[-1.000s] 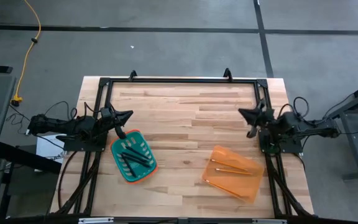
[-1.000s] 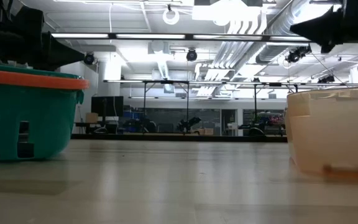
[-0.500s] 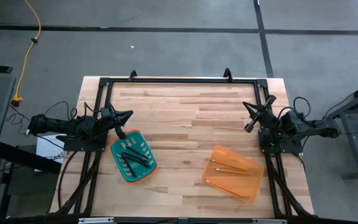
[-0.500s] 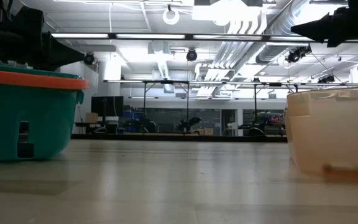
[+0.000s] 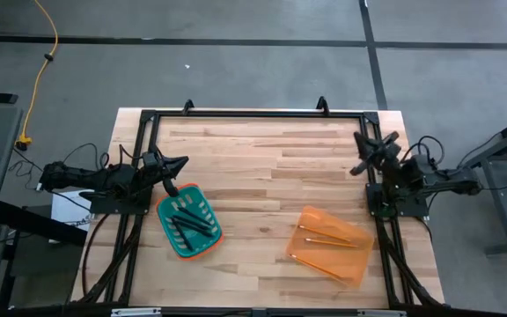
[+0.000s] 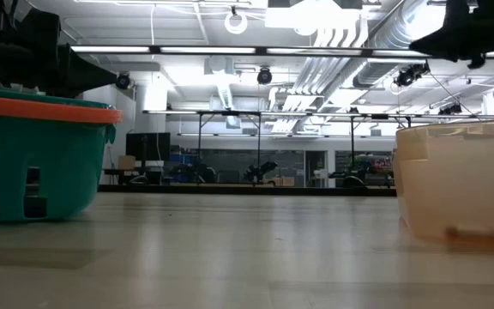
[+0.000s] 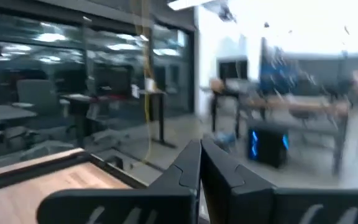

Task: Sort pens & pencils
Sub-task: Adjust the orange bin

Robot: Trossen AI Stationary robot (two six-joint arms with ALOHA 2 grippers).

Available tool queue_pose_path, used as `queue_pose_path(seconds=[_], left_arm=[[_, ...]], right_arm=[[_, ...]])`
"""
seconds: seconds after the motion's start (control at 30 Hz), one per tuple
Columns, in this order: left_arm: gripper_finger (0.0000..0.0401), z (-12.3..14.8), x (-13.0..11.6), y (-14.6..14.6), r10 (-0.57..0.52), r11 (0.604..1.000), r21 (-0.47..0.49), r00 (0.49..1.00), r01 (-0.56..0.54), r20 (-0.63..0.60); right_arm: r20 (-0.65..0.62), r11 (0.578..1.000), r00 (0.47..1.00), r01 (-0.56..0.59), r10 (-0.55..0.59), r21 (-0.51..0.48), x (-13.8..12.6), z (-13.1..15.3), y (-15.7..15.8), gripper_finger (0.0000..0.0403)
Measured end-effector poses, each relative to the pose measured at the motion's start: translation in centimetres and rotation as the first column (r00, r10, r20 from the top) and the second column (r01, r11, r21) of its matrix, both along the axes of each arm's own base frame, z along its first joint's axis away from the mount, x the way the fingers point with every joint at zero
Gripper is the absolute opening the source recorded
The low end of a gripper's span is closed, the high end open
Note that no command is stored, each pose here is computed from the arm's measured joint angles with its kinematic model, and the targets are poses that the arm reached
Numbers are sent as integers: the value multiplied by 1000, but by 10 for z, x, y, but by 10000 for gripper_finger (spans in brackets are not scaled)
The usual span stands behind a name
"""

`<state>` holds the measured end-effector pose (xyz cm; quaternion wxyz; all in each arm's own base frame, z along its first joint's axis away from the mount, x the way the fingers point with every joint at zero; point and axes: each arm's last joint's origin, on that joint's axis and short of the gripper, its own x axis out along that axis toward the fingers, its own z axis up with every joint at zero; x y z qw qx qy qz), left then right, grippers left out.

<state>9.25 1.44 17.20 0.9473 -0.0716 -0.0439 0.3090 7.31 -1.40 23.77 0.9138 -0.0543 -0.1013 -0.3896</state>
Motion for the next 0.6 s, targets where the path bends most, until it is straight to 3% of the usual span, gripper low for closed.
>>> queue_pose_path(seconds=[0.07, 0.17, 0.33, 0.6], left_arm=[[5, 0, 0, 0, 0, 1000, 0, 1000, 0, 0], [5, 0, 0, 0, 0, 1000, 0, 1000, 0, 0], [5, 0, 0, 0, 0, 1000, 0, 1000, 0, 0], [5, 0, 0, 0, 0, 1000, 0, 1000, 0, 0]], right_arm=[[3, 997, 1000, 14, -14, 78, -2, 2, -1, 0], [-6, 982, 994, -108, 110, 156, -3, 8, 1, 0], [9, 914, 970, -234, 245, 332, -4, 23, 3, 0], [-137, 754, 955, -115, 262, 646, -3, 11, 5, 0]])
